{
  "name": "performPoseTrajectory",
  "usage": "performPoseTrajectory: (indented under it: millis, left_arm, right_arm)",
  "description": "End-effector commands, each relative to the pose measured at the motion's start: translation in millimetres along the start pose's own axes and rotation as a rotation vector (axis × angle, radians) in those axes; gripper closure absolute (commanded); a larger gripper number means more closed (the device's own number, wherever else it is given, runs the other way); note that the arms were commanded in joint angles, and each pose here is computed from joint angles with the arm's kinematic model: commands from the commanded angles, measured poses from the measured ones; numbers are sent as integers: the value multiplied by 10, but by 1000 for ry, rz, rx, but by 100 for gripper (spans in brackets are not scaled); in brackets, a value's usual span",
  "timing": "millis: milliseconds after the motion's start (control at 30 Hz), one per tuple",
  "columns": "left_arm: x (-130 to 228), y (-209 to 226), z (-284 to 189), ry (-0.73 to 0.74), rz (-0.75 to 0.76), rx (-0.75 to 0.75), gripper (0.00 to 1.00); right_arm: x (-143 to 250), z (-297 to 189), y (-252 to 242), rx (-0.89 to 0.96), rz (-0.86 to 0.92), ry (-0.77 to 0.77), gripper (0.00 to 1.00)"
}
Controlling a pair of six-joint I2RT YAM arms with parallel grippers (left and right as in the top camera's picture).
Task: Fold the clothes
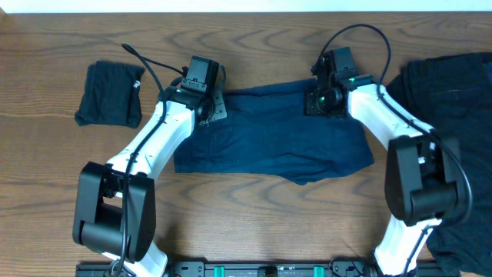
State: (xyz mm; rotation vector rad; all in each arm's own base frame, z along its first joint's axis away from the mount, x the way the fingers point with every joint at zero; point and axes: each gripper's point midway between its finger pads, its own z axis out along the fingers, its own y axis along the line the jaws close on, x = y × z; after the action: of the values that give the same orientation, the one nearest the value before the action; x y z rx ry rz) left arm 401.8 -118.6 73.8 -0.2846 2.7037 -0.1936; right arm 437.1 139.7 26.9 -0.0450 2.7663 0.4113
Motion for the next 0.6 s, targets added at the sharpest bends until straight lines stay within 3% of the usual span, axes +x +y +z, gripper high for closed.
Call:
performPoseTrajectory:
  millis: [0,233,567]
  left_arm:
    - [-23,78,84,-11,12,-34,94]
    - [-42,61,286,-16,36,-33,94]
    - [40,328,779,1,55,-162,94]
  right_arm:
    - [-34,173,-35,13,-21,-20,99]
    - [-404,168,-32,28,-48,-174,99]
    - [-441,146,-368,219,-40,-210,98]
